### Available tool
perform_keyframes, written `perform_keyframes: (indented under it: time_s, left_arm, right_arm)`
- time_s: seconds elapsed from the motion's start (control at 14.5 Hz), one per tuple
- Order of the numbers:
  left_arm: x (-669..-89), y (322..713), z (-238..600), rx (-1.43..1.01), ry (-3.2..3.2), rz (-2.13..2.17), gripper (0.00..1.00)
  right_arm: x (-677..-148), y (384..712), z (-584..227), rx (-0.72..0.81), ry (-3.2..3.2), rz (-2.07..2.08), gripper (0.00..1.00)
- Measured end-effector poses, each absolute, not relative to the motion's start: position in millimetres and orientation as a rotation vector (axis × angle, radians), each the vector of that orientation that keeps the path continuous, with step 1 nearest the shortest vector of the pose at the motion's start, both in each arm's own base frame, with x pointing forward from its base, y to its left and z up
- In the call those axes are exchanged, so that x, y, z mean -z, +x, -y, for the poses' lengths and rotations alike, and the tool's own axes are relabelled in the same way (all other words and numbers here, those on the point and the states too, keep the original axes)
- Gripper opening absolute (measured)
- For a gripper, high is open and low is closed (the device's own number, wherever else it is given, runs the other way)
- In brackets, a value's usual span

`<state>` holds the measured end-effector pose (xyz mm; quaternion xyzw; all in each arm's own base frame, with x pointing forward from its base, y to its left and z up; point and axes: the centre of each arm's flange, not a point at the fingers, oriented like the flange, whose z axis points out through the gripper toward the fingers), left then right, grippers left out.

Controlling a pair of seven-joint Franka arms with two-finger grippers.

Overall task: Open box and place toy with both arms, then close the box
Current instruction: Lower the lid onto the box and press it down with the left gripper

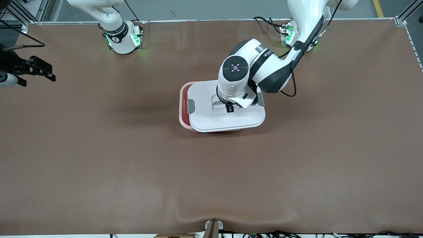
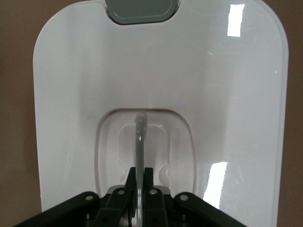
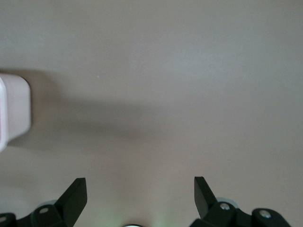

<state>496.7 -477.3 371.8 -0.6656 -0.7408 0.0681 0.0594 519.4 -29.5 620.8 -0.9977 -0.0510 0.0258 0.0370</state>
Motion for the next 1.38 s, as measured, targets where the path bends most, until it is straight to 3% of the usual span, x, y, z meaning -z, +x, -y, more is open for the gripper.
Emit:
perform_keyframes:
  time_s: [0.28,1.38]
  left_arm:
    - [-375.0,499.3,484.4,-0.213,-2.016,2.261,0.07]
    - [-345.3,479.7,520.1,-0.186,-2.056,2.242,0.07]
  right_arm:
    - [-618.5,515.5,30.7,-0.12,-3.038,-0.033,1.0]
    - [-626.5,520.8,37.4,-0.056,-3.1,-0.081,1.0]
